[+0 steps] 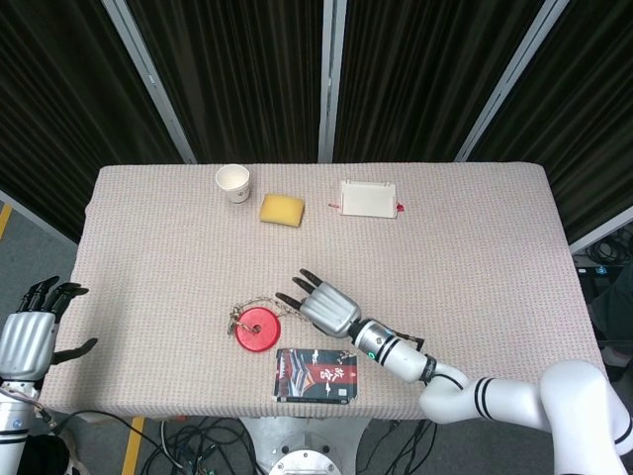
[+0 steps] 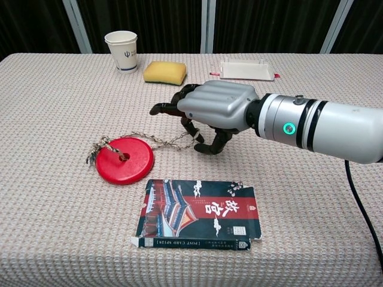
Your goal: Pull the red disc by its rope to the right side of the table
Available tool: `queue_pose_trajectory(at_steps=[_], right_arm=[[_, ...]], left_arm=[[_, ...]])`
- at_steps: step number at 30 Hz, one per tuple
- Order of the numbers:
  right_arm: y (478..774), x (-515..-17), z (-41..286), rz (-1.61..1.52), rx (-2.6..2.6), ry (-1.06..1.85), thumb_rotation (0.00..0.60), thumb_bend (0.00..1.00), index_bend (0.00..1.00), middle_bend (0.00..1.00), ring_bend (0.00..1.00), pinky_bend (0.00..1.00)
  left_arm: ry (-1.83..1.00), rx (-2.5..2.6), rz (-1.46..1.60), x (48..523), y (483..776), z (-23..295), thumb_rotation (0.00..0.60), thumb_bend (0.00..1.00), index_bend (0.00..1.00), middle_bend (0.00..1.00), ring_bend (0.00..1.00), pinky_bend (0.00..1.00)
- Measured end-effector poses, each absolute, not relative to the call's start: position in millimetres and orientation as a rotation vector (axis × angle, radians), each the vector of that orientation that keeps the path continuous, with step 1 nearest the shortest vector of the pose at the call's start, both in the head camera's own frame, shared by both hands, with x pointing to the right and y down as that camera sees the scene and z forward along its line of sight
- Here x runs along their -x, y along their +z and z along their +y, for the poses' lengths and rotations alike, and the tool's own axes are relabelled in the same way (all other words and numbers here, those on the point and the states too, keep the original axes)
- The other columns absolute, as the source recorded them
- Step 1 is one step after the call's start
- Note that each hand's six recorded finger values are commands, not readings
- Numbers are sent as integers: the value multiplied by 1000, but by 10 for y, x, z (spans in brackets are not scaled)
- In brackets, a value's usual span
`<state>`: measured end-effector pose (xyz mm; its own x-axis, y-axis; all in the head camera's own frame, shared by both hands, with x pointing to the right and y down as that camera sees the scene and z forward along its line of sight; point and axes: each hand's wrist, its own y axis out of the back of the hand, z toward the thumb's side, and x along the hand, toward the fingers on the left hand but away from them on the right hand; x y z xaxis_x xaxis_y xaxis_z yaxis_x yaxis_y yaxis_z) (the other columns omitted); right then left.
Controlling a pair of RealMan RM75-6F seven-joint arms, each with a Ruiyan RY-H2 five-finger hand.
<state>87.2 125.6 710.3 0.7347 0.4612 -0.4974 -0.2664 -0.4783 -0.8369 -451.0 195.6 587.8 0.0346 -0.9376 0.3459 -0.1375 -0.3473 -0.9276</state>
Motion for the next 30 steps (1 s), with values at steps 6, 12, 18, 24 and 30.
queue_pose_trajectory(at_steps=[6, 12, 18, 24, 30], right_arm=[[7056, -904, 1230, -176, 1887, 877, 600, 562, 395, 720, 327, 176], [6943, -991, 1099, -262, 1863, 877, 600, 517, 904, 852, 610, 638], [6848, -1380, 871, -330, 1777, 934, 600, 477, 985, 885, 674, 760], [6713, -2071, 618, -454, 1712, 1081, 600, 496, 992, 890, 686, 780], [6545, -3033, 537, -693, 1640, 1264, 600, 511, 992, 891, 687, 785]], left_arm=[[-1390, 1586, 1115, 4505, 5887, 1966, 600, 1, 271, 229, 105, 135], [-1388, 1589, 1115, 4501, 5889, 1959, 600, 1, 270, 229, 105, 136], [-1392, 1596, 1110, 4491, 5909, 1965, 600, 1, 271, 230, 105, 137], [-1392, 1601, 1107, 4482, 5926, 1968, 600, 1, 271, 230, 105, 137], [-1391, 1603, 1102, 4466, 5931, 1972, 600, 1, 271, 229, 105, 137]])
